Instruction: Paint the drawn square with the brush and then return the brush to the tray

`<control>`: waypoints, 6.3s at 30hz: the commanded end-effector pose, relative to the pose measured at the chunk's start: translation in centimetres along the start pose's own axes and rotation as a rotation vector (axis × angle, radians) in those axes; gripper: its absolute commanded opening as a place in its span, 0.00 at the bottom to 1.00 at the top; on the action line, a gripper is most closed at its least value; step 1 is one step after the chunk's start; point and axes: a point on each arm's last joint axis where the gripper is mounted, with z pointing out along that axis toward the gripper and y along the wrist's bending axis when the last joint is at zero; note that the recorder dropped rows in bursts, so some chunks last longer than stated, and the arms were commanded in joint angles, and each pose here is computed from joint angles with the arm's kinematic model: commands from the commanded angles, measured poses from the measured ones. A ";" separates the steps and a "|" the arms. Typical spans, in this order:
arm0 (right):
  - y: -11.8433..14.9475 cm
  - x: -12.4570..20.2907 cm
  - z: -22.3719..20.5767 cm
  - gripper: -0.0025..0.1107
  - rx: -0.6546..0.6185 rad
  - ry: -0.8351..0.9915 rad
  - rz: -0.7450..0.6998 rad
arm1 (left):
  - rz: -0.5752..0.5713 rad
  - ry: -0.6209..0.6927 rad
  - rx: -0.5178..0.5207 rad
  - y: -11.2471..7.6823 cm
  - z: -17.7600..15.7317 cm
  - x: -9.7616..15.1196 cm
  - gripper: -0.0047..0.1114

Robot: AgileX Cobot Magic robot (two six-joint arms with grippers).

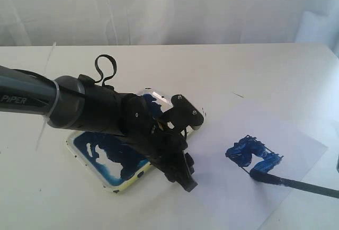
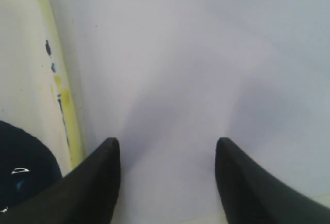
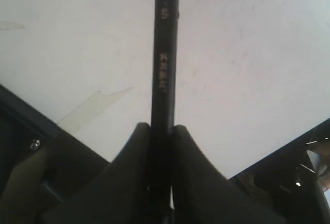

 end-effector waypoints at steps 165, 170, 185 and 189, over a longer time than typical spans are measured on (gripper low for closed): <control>0.1 0.0 -0.2 0.02 0.007 -0.027 0.099 | -0.010 0.058 0.032 -0.5 0.6 1.0 0.55; 0.1 0.1 -0.2 0.02 0.004 -0.020 0.095 | -0.010 0.058 0.032 -0.5 0.6 1.0 0.55; 0.0 0.3 -0.2 0.02 0.015 -0.001 0.062 | -0.010 0.058 0.032 -0.5 0.6 1.0 0.55; 0.0 0.3 -0.2 0.02 0.017 0.000 0.061 | -0.010 0.058 0.032 -0.5 0.6 1.0 0.55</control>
